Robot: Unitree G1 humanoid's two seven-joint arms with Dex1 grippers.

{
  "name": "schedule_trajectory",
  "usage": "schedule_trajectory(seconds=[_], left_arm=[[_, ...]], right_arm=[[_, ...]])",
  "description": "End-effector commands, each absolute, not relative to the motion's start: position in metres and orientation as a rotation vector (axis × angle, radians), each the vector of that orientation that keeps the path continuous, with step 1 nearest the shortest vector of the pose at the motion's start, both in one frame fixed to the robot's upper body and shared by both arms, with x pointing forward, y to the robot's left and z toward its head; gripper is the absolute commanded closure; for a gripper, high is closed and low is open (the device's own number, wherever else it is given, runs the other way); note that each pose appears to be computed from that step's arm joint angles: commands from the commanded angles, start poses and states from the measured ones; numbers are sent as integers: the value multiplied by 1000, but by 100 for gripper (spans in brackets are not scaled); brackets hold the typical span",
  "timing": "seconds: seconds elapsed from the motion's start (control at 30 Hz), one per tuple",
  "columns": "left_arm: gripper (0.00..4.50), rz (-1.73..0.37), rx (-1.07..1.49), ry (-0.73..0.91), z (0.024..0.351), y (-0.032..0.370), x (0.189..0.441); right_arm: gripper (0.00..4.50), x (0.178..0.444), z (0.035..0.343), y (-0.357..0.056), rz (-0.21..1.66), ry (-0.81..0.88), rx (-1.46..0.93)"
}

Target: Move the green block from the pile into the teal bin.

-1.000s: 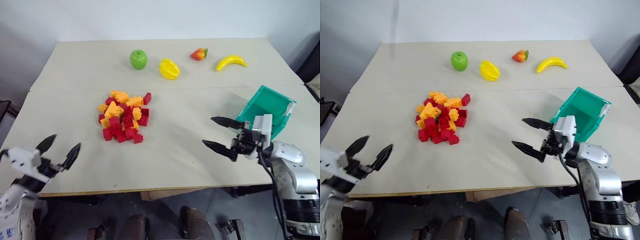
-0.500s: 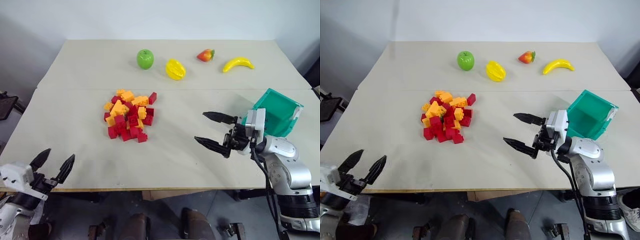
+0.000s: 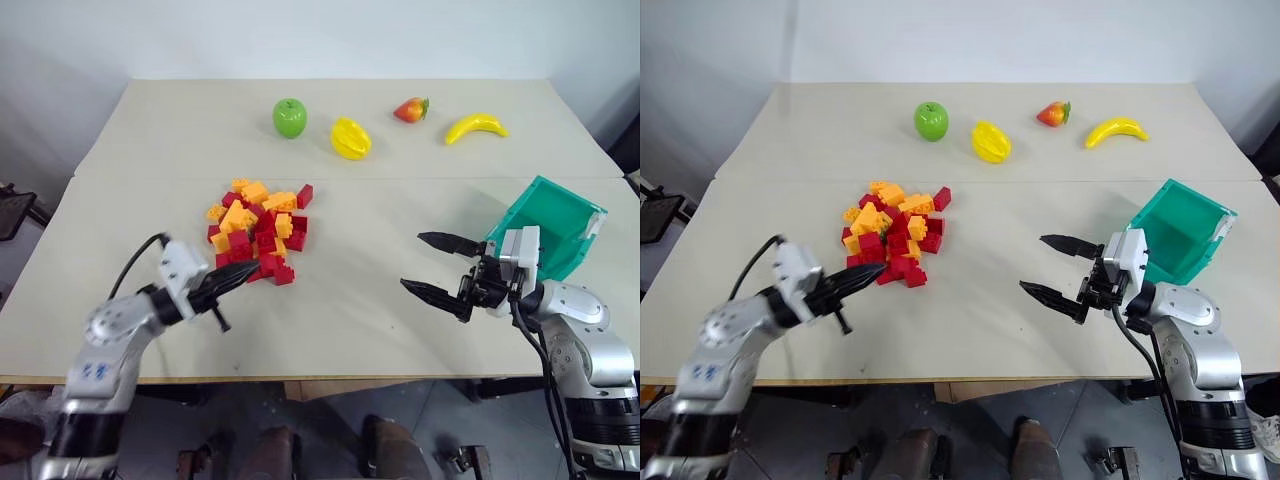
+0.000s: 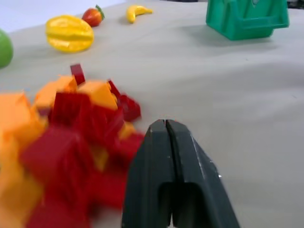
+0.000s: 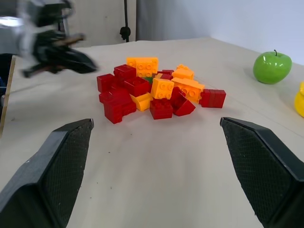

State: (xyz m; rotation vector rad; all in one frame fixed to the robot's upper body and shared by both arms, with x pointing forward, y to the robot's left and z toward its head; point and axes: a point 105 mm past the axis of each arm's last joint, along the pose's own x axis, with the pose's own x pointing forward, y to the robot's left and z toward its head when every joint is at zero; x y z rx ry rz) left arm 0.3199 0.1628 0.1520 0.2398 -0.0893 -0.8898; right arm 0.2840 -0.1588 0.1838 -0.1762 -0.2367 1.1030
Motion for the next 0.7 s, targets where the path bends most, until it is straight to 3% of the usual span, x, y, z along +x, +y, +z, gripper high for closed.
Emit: schedule_trajectory(seconds=[0.03, 0.2, 0.37, 0.6, 0.7], left_arm=[[446, -856, 262, 29, 135, 159, 346], [446, -735, 173, -25, 157, 164, 380], [446, -532, 135, -52, 167, 200, 403], [446, -329, 143, 1, 155, 242, 411], [446, -384, 147, 9, 153, 240, 406]], right_arm=[[0, 276, 200, -151, 1126, -291, -191], [0, 273, 207, -144, 1137, -310, -184], [0, 272, 210, -141, 1134, -317, -178], [0, 274, 209, -141, 1126, -323, -175], [0, 274, 207, -140, 1126, -322, -169]])
